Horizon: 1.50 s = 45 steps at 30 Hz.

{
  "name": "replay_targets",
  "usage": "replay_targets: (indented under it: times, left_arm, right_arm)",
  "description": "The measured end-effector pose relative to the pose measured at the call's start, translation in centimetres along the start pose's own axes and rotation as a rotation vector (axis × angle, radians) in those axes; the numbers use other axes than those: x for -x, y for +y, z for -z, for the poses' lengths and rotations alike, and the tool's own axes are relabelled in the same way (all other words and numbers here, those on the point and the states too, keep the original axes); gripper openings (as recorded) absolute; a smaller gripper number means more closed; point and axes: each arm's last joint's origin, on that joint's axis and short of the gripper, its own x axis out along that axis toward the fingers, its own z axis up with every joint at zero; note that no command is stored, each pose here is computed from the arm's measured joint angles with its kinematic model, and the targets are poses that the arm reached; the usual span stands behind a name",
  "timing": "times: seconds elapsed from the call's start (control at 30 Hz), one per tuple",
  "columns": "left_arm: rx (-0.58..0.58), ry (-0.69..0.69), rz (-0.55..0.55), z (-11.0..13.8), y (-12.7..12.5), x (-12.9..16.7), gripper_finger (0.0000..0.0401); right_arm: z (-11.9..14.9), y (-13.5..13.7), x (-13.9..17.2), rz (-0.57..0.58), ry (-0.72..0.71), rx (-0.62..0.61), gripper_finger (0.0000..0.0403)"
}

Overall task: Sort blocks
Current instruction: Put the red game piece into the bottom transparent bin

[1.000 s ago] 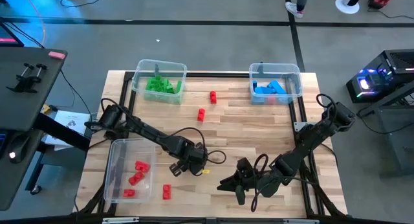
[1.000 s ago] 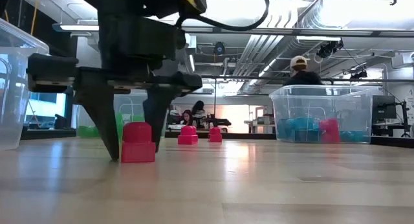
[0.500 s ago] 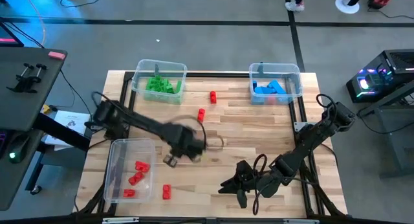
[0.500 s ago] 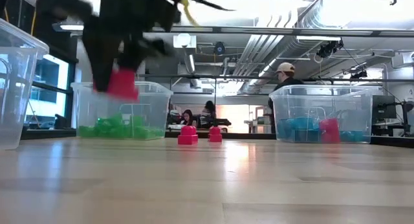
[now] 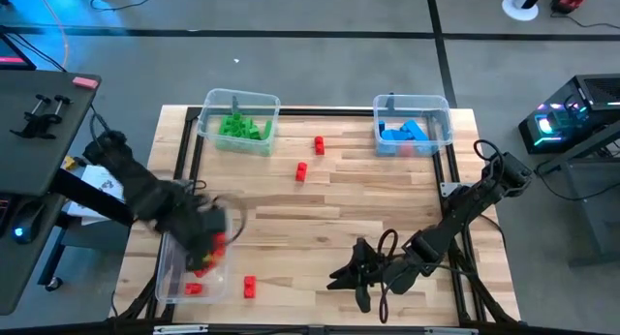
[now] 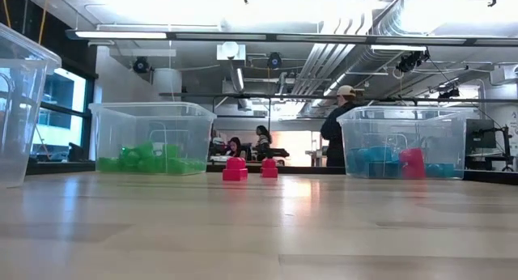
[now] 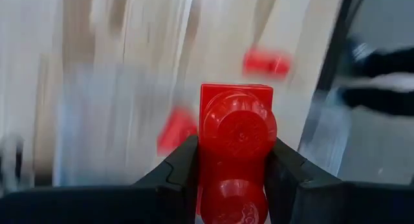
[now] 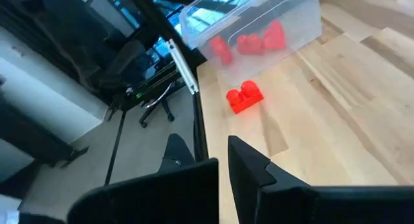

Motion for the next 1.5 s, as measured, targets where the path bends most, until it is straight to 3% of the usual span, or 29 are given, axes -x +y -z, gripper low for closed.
replay_targets:
  times: [0.2,0.33,0.5,0.67,0.8,0.87,1.0,1.07,1.13,1.3,1.5]
  left_arm:
    - [0.065,0.074,-0.113,5.1,-2.3,-0.9,0.0099]
    - [0.136,0.128,-0.159,5.7,-2.8,-2.6,0.0198]
    - [0.168,0.181,-0.149,4.4,-2.7,-3.6,0.0312]
    - [0.152,0.069,-0.063,0.7,-2.0,-2.5,0.0341]
    - [0.055,-0.129,0.074,-3.7,-2.1,-1.6,0.0313]
    - [-0.050,-0.169,0.076,-5.9,-2.6,-2.4,0.0277]
    - [-0.244,-0.023,-0.012,-8.8,-4.0,-7.2,0.0151]
    - [-0.323,0.102,0.005,-9.4,-5.2,-10.5,0.0065]
    - [-0.412,0.235,0.044,-9.2,-6.8,-13.8,0.0018]
    - [-0.634,0.454,-0.005,-6.9,-10.0,-18.8,0.0003]
    - [-0.651,0.478,-0.017,-7.0,-11.3,-20.5,0.0001]
  right_arm:
    - [0.0,0.0,0.0,-0.012,0.015,0.030,0.0000]
    - [0.1,0.0,0.0,-0.018,0.021,0.042,0.0000]
    - [0.1,0.1,0.0,-0.033,0.038,0.040,0.0000]
    - [0.0,0.2,0.0,-0.045,0.030,0.029,0.0000]
    - [0.0,0.2,0.0,-0.049,0.026,0.024,0.0000]
    - [0.0,0.2,0.0,-0.049,0.026,0.024,0.0000]
    - [0.0,0.3,0.0,-0.053,0.030,0.024,0.0000]
    - [0.0,0.3,0.0,-0.065,0.044,0.024,0.0000]
    - [0.1,0.3,0.0,-0.078,0.060,0.024,0.0000]
    - [0.1,0.3,0.0,-0.079,0.067,0.026,0.0000]
    - [0.3,0.1,0.0,-0.058,0.086,0.047,0.0000]
